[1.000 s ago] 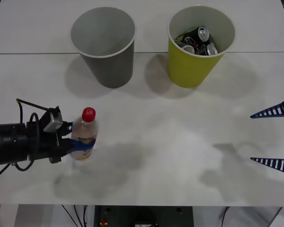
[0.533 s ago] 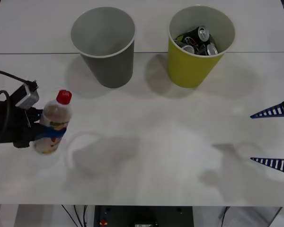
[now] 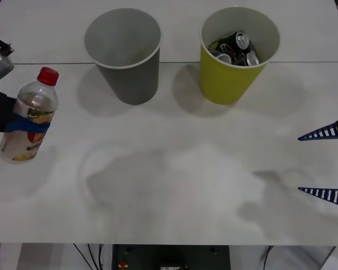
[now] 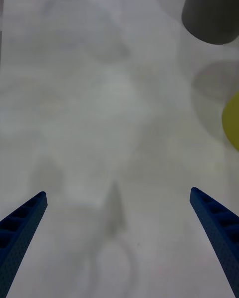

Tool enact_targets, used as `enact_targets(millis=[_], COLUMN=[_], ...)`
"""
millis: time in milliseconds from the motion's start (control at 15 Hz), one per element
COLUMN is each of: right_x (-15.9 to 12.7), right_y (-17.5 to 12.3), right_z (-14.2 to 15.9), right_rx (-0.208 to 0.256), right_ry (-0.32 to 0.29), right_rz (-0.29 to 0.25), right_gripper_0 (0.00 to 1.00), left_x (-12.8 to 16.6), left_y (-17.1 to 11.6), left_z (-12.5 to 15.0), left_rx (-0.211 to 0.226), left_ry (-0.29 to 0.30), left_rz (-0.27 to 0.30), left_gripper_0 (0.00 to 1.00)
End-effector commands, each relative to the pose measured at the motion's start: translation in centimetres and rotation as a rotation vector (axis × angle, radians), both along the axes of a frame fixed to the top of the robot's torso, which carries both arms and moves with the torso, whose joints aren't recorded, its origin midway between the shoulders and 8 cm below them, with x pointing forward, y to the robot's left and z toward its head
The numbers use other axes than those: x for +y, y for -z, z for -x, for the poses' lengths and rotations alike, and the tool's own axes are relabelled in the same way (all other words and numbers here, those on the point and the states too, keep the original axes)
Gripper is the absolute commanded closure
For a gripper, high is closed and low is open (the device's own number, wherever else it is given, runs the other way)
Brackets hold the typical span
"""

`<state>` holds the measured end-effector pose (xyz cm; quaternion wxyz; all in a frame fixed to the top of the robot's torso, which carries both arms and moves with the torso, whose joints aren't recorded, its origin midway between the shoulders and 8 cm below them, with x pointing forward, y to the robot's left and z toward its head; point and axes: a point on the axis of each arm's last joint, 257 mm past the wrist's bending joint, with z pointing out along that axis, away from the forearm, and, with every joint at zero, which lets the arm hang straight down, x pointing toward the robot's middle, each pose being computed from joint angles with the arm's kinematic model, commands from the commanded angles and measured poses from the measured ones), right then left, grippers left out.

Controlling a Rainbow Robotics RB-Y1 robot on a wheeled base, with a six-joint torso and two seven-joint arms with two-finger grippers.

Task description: Put the can into the green bin and the plastic bottle into the gray bin

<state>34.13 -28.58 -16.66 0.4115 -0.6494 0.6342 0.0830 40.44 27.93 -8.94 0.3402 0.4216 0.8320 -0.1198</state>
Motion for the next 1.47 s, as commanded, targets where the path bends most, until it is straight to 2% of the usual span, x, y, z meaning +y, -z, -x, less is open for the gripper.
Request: enact_targets(millis=[67, 267, 400, 467, 600, 1067, 1267, 1333, 1467], right_x=[0.0, 0.0, 0.0, 0.0, 0.0, 0.0, 0.0, 0.0, 0.0], right_y=[0.0, 0.0, 0.0, 0.0, 0.0, 0.0, 0.0, 0.0, 0.0], right_z=[0.0, 0.0, 0.0, 0.0, 0.0, 0.0, 0.0, 0.0, 0.0], right_rx=[0.0, 0.0, 0.0, 0.0, 0.0, 0.0, 0.0, 0.0, 0.0], right_ry=[0.0, 0.0, 0.0, 0.0, 0.0, 0.0, 0.0, 0.0, 0.0], right_rz=[0.0, 0.0, 0.0, 0.0, 0.0, 0.0, 0.0, 0.0, 0.0], right_gripper_0=[0.0, 0.0, 0.0, 0.0, 0.0, 0.0, 0.0, 0.0, 0.0], left_x=[-0.1, -0.9, -2.0, -2.6, -3.9, -8.8, -11.5, -12.8, -14.4], left_y=[-1.9, -3.7, -5.9, -6.9, -9.1, -12.8, -13.6, -13.9, -14.1], left_z=[-1.7, -3.6, -5.4, -6.2, -8.1, -14.9, -17.3, -18.1, -19.8], left_rx=[0.009, 0.019, 0.01, 0.007, 0.026, -0.041, -0.043, -0.04, -0.048], left_ry=[0.0, 0.027, 0.046, 0.053, 0.054, -0.016, -0.046, -0.056, -0.08], left_rz=[-0.017, -0.064, -0.091, -0.091, -0.06, -0.042, -0.131, -0.138, -0.11], left_gripper_0=[1.0, 1.0, 1.0, 1.0, 1.0, 1.0, 1.0, 1.0, 1.0])
